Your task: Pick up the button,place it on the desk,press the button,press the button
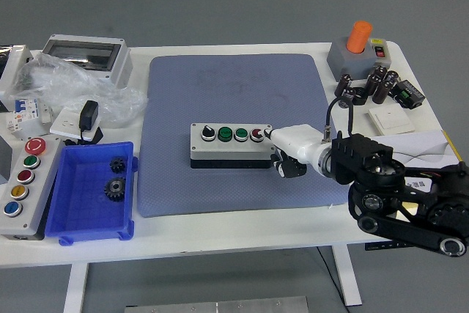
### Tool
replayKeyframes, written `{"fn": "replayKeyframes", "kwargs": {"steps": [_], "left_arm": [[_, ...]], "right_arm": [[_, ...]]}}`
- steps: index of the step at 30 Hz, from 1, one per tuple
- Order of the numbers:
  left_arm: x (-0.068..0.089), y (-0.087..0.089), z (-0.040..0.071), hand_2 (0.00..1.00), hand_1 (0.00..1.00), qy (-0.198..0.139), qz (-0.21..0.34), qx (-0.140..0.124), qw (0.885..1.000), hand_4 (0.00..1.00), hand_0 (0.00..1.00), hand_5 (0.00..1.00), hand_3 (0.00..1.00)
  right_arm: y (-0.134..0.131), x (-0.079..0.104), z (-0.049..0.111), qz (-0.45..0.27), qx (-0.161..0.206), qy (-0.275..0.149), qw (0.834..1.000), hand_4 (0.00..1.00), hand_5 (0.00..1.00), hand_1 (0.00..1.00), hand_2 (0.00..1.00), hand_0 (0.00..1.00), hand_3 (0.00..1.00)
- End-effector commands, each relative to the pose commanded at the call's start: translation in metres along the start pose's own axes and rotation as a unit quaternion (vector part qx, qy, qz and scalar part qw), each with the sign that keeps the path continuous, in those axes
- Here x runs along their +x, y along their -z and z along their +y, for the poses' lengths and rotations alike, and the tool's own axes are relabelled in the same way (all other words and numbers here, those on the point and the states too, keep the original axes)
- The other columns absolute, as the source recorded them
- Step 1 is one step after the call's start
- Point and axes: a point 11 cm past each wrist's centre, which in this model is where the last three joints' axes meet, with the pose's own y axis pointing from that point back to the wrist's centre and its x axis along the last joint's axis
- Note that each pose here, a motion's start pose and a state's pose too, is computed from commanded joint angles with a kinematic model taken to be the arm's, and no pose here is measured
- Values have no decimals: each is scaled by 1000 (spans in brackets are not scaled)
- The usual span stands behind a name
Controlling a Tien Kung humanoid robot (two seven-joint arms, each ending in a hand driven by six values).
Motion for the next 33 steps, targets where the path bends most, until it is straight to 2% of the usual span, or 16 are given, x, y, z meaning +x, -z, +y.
{"fn": "replayKeyframes", "kwargs": {"steps": [4,6,10,13,15,16,20,21,22,24,27,28,32,33], "left_arm": [[-1,-1,0,634,689,1,0,-1,1000,752,653,401,641],[-2,-1,0,634,689,2,0,-1,1000,752,653,401,641],[-3,0,0,634,689,3,-3,1,1000,750,653,397,641],[-1,1,0,634,689,2,-4,2,1000,750,653,397,641],[-1,1,0,634,689,1,-6,3,1000,750,653,397,641],[0,1,0,634,688,1,-7,3,1000,749,653,398,640],[4,-1,1,634,688,-3,-9,2,1000,749,653,398,640],[6,-2,2,634,688,-5,-10,2,1000,749,653,398,640],[8,-3,2,633,690,-6,-10,1,1000,751,654,396,640],[12,-7,4,633,690,-11,-10,-3,1000,751,654,396,640],[17,-13,6,633,690,-17,-10,-8,1000,751,654,396,640],[18,-14,6,633,690,-18,-10,-9,1000,750,654,391,640],[21,-18,7,633,690,-24,-9,-11,1000,750,654,391,640],[22,-18,8,633,690,-25,-8,-12,1000,750,654,391,640]], "right_arm": [[0,2,1,-2,1,-3,1000,264,5,338,223,242,913],[1,9,5,-9,6,-16,1000,264,5,338,223,242,913],[2,27,19,-36,24,-46,998,269,5,334,223,238,909],[4,30,31,-68,46,-41,996,269,5,334,223,238,909],[-1,32,33,-92,48,-43,994,269,5,334,223,238,909],[-2,36,34,-109,55,-51,991,279,37,334,231,223,883],[-11,53,41,-190,84,-111,972,279,37,334,231,223,883],[-16,59,45,-215,92,-132,963,279,37,334,231,223,883],[-21,65,48,-235,97,-152,955,625,290,398,443,205,845],[-34,73,55,-279,107,-191,935,625,290,398,443,205,845],[-65,84,67,-345,107,-263,895,625,290,398,443,205,845],[-76,85,70,-365,103,-284,880,705,371,518,588,504,756],[-129,84,86,-442,78,-374,812,705,371,518,588,504,756],[-148,83,93,-463,68,-405,785,705,371,518,588,504,756]]}}
